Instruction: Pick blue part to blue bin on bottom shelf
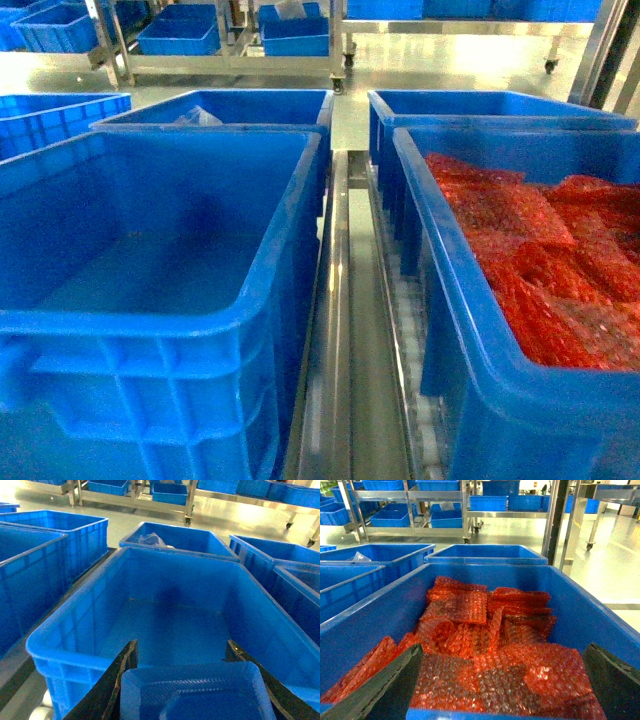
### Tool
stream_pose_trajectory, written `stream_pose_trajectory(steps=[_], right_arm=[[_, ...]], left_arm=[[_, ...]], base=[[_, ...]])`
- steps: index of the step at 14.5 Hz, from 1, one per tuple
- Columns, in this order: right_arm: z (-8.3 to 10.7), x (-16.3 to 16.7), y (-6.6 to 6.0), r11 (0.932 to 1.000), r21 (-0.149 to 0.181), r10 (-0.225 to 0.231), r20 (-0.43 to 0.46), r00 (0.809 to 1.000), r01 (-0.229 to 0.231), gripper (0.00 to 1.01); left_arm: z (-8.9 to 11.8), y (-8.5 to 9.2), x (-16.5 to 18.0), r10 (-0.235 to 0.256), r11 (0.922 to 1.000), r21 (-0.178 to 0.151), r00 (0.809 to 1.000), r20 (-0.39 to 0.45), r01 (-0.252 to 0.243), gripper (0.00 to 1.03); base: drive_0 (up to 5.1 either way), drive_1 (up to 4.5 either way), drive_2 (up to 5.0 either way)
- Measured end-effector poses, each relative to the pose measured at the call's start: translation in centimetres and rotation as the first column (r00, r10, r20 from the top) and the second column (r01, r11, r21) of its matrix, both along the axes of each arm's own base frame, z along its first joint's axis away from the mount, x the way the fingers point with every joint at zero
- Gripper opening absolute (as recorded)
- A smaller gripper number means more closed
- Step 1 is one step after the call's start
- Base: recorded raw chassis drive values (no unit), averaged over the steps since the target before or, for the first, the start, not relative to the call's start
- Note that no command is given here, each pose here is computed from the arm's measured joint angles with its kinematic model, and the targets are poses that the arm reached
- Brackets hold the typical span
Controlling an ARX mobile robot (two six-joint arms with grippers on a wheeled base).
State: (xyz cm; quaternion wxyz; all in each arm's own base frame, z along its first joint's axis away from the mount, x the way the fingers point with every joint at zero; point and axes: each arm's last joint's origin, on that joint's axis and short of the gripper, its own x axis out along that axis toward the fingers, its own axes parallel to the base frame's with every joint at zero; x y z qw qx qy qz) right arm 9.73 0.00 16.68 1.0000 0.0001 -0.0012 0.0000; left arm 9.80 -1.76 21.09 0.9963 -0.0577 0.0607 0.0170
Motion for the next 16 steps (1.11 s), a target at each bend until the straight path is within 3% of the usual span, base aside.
stream_pose_trajectory(steps=[16], right_arm=[[-0.01,0.00,0.00,1.0000,0.000,0.000,-0.001,1.000,0.000,0.98]], left_arm=[[-0.02,-0.01,0.02,0.000,1.0000,0.001,1.000,-0.003,0.000,0.43]], base=[[0.0,0.08,-0.1]])
